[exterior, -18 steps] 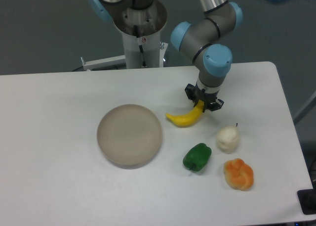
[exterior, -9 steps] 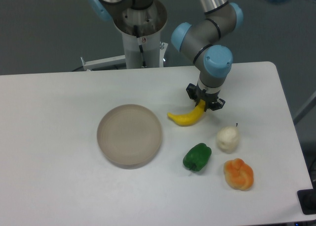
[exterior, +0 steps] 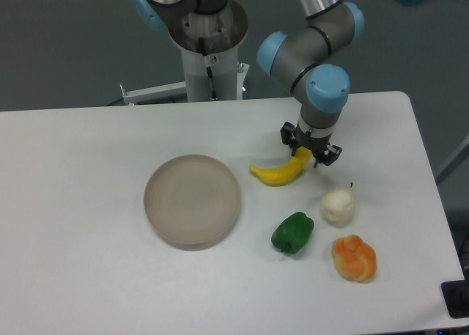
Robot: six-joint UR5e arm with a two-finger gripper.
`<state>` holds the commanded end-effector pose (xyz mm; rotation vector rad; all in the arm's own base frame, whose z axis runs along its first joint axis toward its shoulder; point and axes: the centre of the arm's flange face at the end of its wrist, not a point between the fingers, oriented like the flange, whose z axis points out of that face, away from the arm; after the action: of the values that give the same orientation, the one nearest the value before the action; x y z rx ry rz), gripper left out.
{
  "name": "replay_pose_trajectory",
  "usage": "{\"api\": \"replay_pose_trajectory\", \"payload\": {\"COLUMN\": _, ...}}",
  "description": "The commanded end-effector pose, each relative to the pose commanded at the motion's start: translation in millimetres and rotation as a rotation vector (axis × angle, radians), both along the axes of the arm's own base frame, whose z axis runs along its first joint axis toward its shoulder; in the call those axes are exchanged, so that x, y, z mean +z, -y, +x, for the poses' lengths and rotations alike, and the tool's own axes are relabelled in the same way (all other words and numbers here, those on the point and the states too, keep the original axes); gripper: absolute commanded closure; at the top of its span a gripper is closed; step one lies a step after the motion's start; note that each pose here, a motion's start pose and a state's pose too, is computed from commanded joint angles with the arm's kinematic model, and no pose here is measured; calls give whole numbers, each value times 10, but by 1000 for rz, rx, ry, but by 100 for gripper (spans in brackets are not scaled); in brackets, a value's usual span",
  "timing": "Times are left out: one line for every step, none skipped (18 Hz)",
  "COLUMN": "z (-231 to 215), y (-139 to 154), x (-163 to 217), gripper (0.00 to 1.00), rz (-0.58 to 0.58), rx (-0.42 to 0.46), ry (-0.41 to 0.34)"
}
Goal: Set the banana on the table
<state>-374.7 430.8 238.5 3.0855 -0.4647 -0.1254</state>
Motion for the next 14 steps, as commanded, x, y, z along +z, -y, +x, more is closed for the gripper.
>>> {"api": "replay_pose_trajectory", "payload": {"z": -67, "y": -30, "x": 89, "gripper": 0, "rz": 13, "rx": 7, "ry": -15}}
{"api": "replay_pose_trajectory", "payload": {"z": -131, "y": -75, "x": 187, "gripper": 0, "rz": 28, "rx": 17, "ry": -34}}
{"api": "replay_pose_trajectory", "payload": {"z": -180, "y": -122, "x": 287, "gripper": 0, "rz": 42, "rx": 17, "ry": -52}}
{"api": "replay_pose_trajectory", "payload": {"z": -240, "y": -165, "x": 388, "gripper": 0, "rz": 56, "rx": 18, "ry": -71}}
{"api": "replay_pose_trajectory", "payload": {"z": -290, "y": -213, "x": 489, "gripper": 0, "rz": 69, "rx": 15, "ry": -89}}
{"api": "replay_pose_trajectory", "payload": {"z": -332, "y": -266, "x": 568, "gripper": 0, "rz": 80, "rx": 12, "ry": -104}}
{"api": "replay_pose_trajectory", "payload": {"z": -407, "y": -344, "x": 633, "gripper": 0, "rz": 92, "rx": 6, "ry": -120}}
{"api": "replay_pose_trajectory", "payload": {"z": -495, "y": -443, "x": 692, "gripper": 0, "rz": 102, "rx": 4, "ry": -135}}
{"api": "replay_pose_trajectory", "payload": {"z": -563, "y": -528, "x": 751, "gripper": 0, "rz": 112, "rx": 0, "ry": -149}}
{"api": "replay_pose_trajectory", "payload": {"z": -585, "y": -593, "x": 821, "gripper": 0, "rz": 122, "rx": -7, "ry": -163}}
{"api": "replay_pose_trajectory", "payload": {"z": -636, "y": -657, "x": 874, "gripper": 0, "rz": 131, "rx": -15, "ry": -175}}
{"api": "replay_pose_trajectory", "payload": {"z": -692, "y": -715, "x": 866, "gripper": 0, "rz": 135, "rx": -15, "ry": -178}}
{"api": "replay_pose_trajectory", "payload": {"z": -738, "y": -776, "x": 848, "gripper": 0, "rz": 137, "rx": -18, "ry": -180}}
{"api": "replay_pose_trajectory", "payload": {"z": -774, "y": -841, "x": 851, "gripper": 0, "rz": 141, "rx": -24, "ry": -187}}
